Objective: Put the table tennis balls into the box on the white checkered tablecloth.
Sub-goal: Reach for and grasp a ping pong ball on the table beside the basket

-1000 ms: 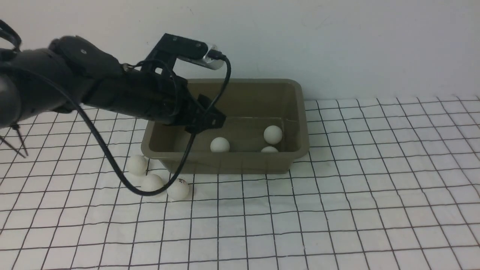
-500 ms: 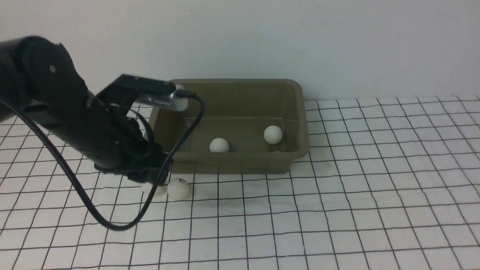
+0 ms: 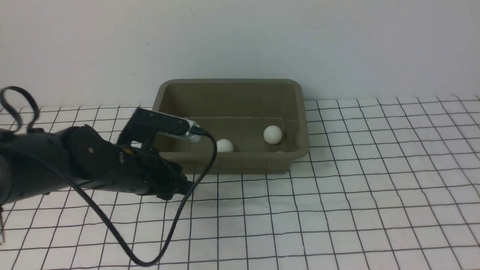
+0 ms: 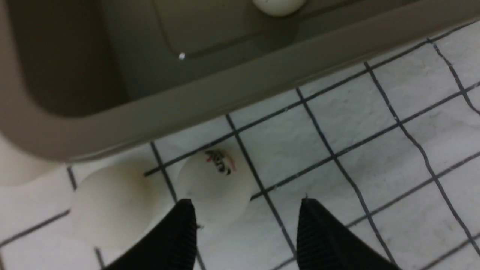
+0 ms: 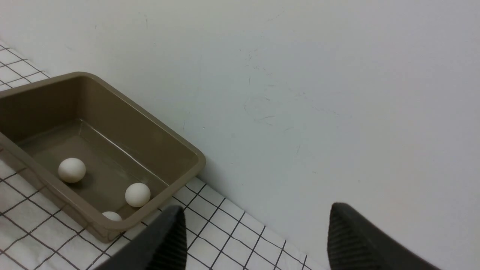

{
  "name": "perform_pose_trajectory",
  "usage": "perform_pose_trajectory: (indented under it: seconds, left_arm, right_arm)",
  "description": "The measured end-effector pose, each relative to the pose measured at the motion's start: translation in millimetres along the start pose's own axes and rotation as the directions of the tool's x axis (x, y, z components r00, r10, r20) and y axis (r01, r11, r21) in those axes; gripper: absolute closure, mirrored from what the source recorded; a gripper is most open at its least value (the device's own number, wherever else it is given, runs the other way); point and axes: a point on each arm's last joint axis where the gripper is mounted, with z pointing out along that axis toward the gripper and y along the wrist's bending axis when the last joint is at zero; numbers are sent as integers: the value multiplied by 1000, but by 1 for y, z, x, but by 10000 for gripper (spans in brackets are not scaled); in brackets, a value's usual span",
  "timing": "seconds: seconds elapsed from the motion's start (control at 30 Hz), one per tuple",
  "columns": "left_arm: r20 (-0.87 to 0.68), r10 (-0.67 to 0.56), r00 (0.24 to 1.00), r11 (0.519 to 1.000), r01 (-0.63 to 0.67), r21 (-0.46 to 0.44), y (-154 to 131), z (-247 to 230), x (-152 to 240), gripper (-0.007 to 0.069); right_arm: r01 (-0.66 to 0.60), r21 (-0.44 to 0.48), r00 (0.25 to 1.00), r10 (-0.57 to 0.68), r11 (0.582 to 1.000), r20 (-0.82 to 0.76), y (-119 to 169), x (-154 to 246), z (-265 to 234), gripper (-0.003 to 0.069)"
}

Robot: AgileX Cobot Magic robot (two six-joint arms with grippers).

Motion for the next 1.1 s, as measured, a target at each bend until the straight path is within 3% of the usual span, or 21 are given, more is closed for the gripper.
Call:
perform_pose_trajectory:
  seconds: [0.1, 0.33, 0.63, 0.83, 1.1]
  left_arm:
    - [-13, 48, 999, 999, -48, -2, -9, 22, 6, 258]
    - [-75, 5, 997, 1000, -6, -20, -6, 53, 21, 167]
    - [-59, -6, 998, 1000, 4, -31, -5, 55, 20, 164]
    - [-105, -51, 993, 998, 55, 28, -13, 46, 21, 164]
    - [-35, -30, 999, 999, 32, 40, -16, 26, 9, 164]
  right_arm:
    - [0, 2, 1000, 0, 1000, 3, 0, 0, 0, 197]
    - [0, 3, 1000, 0, 1000, 6, 0, -1, 0, 197]
    - [0, 3, 1000, 0, 1000, 6, 0, -1, 0, 197]
    - [0, 3, 1000, 0, 1000, 6, 0, -1, 0, 197]
    - [0, 3, 1000, 0, 1000, 6, 0, -1, 0, 197]
